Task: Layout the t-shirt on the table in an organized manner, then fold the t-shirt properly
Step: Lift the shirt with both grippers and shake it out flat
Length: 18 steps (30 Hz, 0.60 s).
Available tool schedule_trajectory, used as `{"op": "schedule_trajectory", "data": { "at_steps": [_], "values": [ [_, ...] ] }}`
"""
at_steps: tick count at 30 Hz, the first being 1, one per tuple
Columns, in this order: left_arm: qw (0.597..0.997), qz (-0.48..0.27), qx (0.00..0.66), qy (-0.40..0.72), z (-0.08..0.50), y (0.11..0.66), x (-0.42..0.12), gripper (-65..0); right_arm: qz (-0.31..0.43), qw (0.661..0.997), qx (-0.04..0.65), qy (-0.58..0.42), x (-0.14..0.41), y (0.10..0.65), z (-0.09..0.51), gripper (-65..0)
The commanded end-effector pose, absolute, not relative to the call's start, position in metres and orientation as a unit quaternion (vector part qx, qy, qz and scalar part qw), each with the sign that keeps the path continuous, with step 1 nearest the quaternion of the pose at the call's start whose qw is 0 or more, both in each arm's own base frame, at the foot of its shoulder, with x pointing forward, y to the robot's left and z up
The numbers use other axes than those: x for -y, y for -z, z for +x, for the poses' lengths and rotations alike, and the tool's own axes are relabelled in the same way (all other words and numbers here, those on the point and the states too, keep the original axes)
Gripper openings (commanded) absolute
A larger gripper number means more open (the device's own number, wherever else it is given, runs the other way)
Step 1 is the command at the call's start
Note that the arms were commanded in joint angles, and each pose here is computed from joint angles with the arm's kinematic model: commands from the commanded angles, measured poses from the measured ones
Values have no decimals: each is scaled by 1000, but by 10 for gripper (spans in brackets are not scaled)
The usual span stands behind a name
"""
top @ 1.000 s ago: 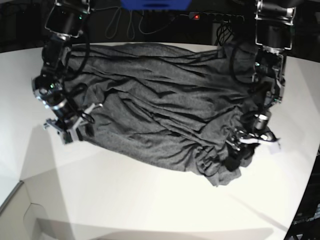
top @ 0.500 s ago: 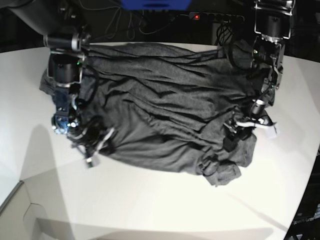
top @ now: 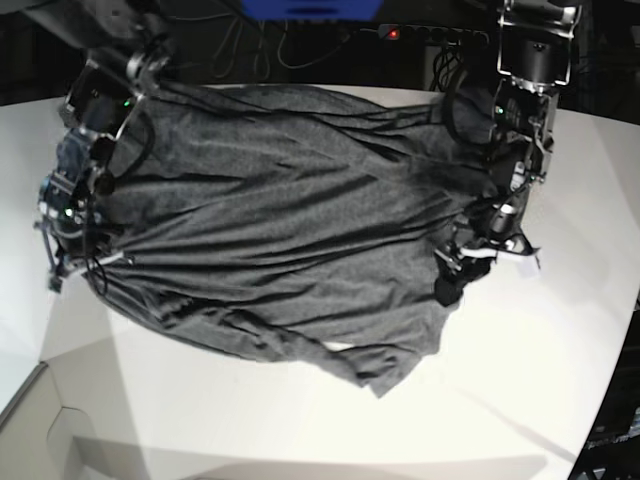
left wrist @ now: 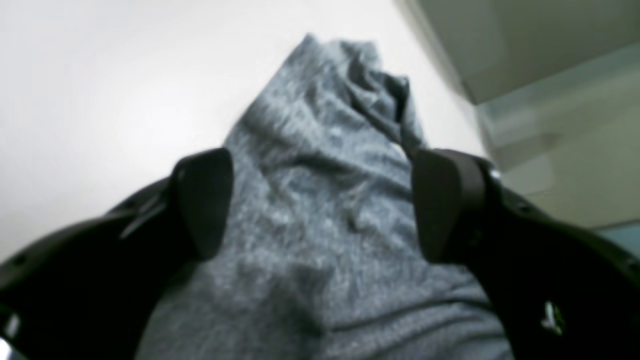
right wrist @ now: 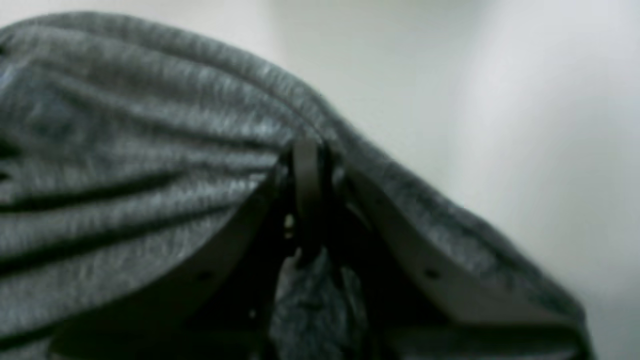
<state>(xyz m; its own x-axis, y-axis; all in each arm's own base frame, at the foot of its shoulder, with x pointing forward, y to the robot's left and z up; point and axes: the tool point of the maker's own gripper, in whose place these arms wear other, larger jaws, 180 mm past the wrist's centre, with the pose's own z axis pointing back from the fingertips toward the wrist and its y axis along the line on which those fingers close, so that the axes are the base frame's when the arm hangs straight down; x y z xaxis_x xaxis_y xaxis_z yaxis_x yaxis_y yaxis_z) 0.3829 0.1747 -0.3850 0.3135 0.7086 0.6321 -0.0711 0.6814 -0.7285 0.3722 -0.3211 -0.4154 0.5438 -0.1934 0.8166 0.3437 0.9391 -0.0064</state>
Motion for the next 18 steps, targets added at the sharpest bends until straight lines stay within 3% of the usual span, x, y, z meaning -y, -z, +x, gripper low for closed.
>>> {"op": "schedule_trajectory", "data": {
  "at_steps": [1,5,10,15,18],
  "values": [
    [735,-309,549,-251,392,366,-179,-109,-94,843,506,156,329,376,391,-640],
    [718,-321,569,-240,402,342,-176,-109,-98,820,544,148,314,345,393,-637],
    [705,-338,580,-226,423,323,-159,-109,-84,819,561,81,268,331,403,-635],
    [754,-312,548,-185,444,356,-132,-109,-58,830,555,3,213,340,402,-637],
    [773,-294,531,-185,450,376,-128,-109,-56,832,551,-3,208,343,399,-635]
  ]
}}
